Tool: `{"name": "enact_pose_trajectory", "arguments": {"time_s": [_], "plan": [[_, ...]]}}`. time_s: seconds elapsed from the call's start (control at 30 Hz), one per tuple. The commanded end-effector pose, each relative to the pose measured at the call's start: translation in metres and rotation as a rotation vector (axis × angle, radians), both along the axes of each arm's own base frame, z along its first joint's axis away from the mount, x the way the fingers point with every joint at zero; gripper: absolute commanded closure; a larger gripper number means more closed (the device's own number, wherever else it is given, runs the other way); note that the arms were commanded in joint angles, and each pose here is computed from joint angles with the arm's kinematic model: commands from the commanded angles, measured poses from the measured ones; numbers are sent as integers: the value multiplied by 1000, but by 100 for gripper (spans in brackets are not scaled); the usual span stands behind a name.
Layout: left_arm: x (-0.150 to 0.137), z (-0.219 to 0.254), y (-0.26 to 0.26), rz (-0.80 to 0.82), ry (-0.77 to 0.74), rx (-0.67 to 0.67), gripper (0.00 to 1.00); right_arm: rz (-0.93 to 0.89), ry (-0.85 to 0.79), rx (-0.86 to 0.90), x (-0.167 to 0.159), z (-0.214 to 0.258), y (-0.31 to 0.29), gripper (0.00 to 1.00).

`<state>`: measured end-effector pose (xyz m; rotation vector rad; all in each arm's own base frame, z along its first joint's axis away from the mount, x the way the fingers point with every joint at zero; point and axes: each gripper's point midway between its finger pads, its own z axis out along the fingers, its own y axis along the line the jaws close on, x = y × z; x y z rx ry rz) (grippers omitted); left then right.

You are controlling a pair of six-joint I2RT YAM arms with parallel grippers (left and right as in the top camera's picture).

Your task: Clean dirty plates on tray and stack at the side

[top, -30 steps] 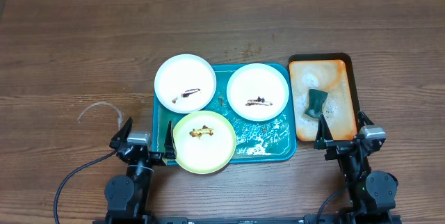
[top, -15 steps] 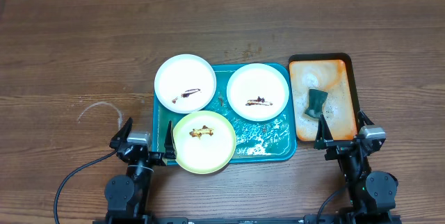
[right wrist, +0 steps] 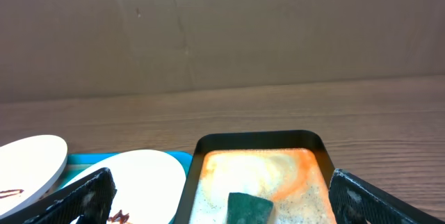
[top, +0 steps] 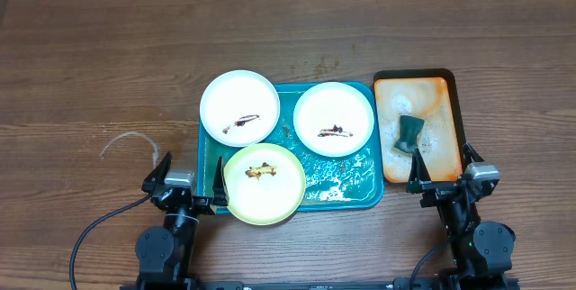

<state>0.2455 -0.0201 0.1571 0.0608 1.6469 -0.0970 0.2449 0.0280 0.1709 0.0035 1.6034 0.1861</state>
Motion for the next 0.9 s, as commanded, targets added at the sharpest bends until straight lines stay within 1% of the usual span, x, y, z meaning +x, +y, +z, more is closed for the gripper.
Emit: {"name": "enact_pose_trajectory", "arguments": {"time_s": [0.0, 0.4, 0.5, 0.57, 0.67, 0.77, 0.87], "plan": [[0, -1, 3, 16, -4, 16, 0, -5, -7, -4, 0, -1, -1, 0], [0, 0, 3, 15, -4, 15, 0, -4, -7, -3, 0, -1, 0, 0], [0, 1, -2, -18, -10, 11, 0, -4, -5, 8, 0, -1, 0, 0], [-1, 0, -3, -15, 1, -56, 0, -3, -4, 16, 0, -1, 0, 0], [0, -2, -3, -7, 21, -147, 0, -5, 4, 88, 0, -1, 0, 0], [-3, -4, -8, -33, 73, -164, 0, -7, 18, 165, 0, 0, 0, 0], [-8, -5, -9, -32, 158, -163, 0, -14, 74, 233, -4, 0, 0, 0]]}}
